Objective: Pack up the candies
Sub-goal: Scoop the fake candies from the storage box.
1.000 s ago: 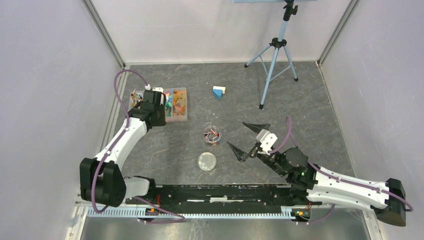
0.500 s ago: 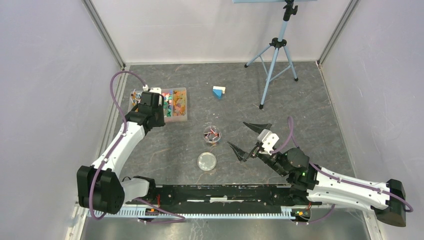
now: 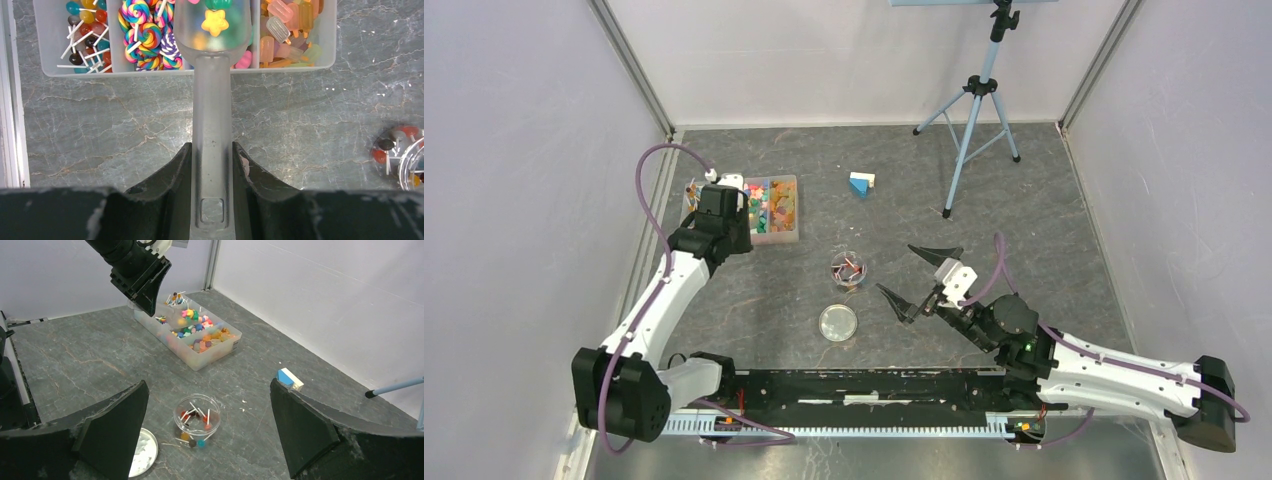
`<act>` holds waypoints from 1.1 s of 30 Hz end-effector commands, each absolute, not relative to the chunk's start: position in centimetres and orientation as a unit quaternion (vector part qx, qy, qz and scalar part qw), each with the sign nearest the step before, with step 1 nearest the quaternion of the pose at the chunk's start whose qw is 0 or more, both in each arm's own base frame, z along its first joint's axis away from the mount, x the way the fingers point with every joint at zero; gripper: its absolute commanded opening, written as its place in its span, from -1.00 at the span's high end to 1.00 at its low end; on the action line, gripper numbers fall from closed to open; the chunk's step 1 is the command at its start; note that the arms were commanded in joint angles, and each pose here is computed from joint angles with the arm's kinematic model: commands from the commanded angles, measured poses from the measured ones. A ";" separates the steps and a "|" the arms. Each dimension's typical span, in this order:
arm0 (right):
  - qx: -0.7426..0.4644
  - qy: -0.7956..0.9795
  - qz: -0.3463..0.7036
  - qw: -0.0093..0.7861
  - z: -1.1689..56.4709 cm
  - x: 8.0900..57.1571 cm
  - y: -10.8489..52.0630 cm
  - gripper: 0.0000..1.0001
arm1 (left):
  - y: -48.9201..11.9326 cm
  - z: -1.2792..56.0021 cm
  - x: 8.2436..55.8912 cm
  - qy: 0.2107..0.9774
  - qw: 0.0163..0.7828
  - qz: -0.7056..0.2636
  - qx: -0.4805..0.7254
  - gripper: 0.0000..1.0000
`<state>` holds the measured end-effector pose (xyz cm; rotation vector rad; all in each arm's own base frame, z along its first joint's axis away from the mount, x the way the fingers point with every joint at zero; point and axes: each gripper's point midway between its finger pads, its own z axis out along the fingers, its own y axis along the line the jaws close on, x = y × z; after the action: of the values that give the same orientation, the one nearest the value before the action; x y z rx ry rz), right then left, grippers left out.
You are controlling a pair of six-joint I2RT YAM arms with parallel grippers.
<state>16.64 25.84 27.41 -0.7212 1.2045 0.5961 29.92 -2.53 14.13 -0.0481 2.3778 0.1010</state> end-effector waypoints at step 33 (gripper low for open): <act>-0.301 0.546 0.268 0.735 28.9 17.3 25.8 -0.96 | -4.3 24.3 28.0 0.821 0.568 -0.037 0.041 0.95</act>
<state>17.12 25.99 26.57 -0.7265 1.2330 0.5669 27.29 -3.77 20.49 0.0098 2.0922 -0.0691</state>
